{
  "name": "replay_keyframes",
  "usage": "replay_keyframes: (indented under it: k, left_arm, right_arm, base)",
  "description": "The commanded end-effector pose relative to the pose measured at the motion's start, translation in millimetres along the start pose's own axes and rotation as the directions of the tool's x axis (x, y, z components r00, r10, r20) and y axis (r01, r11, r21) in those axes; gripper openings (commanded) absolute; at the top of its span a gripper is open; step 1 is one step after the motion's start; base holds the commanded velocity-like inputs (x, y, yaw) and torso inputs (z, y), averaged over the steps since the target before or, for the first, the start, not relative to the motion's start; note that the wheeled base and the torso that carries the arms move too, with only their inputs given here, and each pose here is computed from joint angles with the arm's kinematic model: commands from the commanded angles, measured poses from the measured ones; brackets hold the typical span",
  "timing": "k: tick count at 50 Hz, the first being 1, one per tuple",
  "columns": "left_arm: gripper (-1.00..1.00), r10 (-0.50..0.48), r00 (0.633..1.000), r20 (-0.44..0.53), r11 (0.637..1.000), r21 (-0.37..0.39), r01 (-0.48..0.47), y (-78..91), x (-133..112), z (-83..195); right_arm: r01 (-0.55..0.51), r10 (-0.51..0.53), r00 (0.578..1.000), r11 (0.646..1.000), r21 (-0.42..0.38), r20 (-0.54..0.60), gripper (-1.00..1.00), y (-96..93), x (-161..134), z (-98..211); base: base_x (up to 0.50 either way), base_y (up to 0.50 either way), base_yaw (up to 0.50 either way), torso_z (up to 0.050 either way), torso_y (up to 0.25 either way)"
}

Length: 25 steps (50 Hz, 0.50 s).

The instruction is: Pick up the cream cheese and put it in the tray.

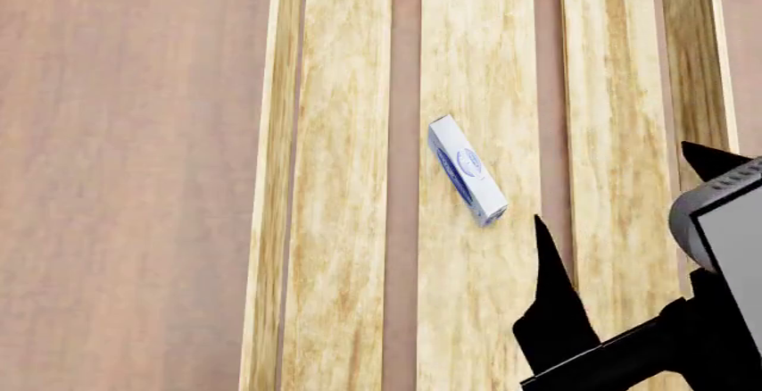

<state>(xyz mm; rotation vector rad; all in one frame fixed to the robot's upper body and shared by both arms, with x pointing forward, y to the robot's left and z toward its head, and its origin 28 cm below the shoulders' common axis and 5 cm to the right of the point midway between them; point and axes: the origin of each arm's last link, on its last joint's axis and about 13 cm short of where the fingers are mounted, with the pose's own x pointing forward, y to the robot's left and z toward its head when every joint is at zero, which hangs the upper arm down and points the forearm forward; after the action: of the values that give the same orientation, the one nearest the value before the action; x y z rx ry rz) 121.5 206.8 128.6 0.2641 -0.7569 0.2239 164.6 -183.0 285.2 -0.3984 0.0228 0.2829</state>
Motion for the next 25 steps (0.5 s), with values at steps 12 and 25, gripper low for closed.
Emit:
replay_keyframes:
  k: [12, 25]
  left_arm:
    - [1.00, 0.020, 1.000, 0.003, 0.999, 0.028, -0.020, 7.0, 8, -1]
    - [1.00, 0.035, 0.998, 0.057, 0.996, 0.076, -0.040, 24.0, 62, 18]
  right_arm:
    - [0.166, -0.169, 0.980, 0.985, 0.042, 0.106, 1.00, -1.3, -17, -12]
    - [0.270, -0.280, 0.936, 0.960, 0.077, 0.213, 1.00, 0.1, -12, -20]
  base:
    - [0.00, 0.00, 0.00, 0.000, 0.000]
    - [0.00, 0.00, 0.00, 0.000, 0.000]
